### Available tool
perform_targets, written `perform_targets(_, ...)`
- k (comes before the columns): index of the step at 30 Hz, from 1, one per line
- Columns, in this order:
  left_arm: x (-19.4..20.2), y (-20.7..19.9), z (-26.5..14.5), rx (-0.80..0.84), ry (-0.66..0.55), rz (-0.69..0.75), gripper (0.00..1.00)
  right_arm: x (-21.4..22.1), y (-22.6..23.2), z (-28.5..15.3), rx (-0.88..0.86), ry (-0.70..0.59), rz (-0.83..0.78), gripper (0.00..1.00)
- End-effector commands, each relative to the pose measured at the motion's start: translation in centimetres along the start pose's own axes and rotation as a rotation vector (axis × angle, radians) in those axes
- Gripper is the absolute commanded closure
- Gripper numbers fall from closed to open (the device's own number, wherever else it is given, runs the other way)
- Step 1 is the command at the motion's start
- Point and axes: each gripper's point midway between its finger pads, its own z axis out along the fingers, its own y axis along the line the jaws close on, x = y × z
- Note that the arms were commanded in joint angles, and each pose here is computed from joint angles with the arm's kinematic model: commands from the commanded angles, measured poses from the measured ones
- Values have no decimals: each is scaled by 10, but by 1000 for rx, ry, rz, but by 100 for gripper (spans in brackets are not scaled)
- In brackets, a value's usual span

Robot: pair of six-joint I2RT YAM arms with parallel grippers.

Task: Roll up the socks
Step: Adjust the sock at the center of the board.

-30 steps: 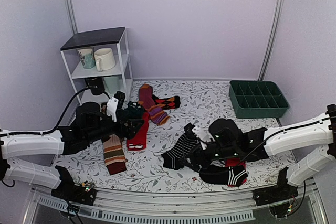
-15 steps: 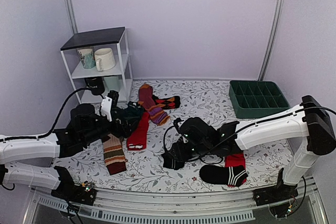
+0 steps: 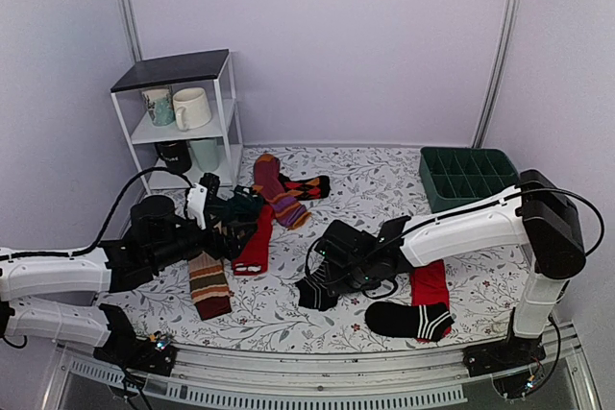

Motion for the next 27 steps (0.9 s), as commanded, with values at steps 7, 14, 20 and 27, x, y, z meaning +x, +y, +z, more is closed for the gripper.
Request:
perform_targets(7, -3, -4, -1, 27, -18, -5, 4, -4, -8, 34, 4, 77, -143, 37)
perform_targets(14, -5, -3, -4, 27, -35, -10, 4, -9, -7, 40, -40, 77, -427, 38)
perform_targets(20, -8, -4, -10, 37, -68, -4, 1, -35, 13, 42, -85, -27, -614, 37)
perform_targets(27, -7, 1, -10, 4, -55, -2, 1, -46, 29, 12, -216, -103, -642, 36)
